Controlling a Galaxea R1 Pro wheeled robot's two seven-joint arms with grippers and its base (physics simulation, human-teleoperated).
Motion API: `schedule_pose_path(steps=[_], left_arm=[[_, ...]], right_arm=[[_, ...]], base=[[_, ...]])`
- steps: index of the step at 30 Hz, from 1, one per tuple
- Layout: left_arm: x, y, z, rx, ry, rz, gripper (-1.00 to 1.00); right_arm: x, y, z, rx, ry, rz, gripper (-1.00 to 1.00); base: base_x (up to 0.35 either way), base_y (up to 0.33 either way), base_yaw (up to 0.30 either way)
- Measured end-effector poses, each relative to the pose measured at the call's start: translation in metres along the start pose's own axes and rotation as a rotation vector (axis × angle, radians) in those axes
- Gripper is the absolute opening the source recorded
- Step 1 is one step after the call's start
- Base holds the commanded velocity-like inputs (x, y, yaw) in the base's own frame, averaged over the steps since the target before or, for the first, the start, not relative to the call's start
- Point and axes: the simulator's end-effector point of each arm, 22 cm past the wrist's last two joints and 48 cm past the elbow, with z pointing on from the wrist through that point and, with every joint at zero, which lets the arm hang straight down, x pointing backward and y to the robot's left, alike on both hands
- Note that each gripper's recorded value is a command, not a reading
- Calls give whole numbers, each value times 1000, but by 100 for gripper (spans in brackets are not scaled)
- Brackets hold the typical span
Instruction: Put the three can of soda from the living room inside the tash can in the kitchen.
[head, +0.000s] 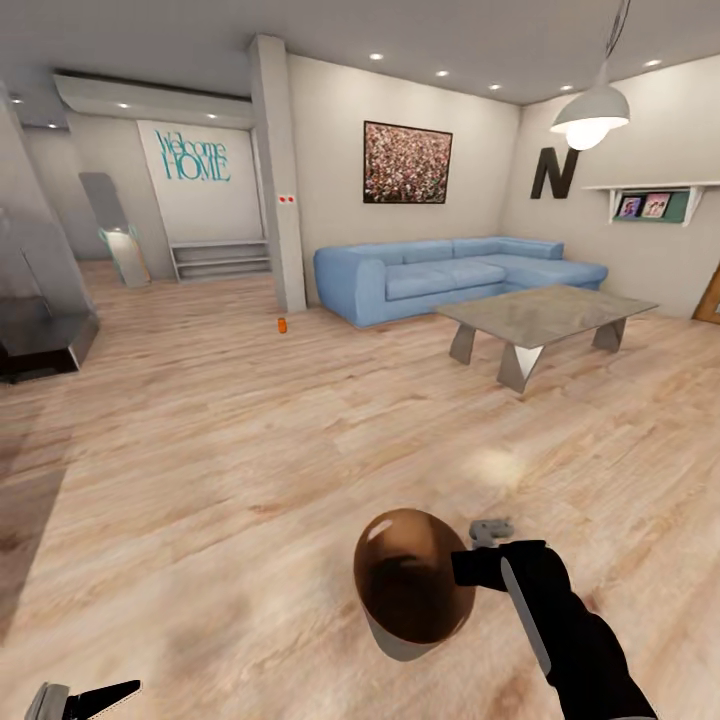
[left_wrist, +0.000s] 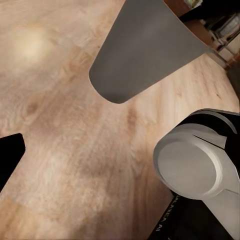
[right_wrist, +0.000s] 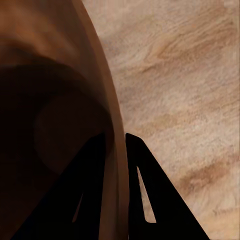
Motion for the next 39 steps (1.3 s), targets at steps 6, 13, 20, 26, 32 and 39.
schedule_pose_path(steps=[6,13,20,26,32,39], left_arm=[[0,0,0,0,0,0,100],[0,0,0,0,0,0,100],[0,0,0,0,0,0,100],[0,0,0,0,0,0,100],[0,0,0,0,0,0,100],[0,0,0,0,0,1,100]], right_arm=[[0,1,0,-5,0,3,-100],[0,0,0,-2,0,1,-100],[0,0,0,0,0,0,-100],[0,0,0,0,0,0,-100],[0,0,0,-1,1,1,-100],[1,0,1,-1,3,1,-100]], base=[[348,156,129],[346,164,17],[345,170,1],[343,175,0],[343,176,0],[341,179,0]])
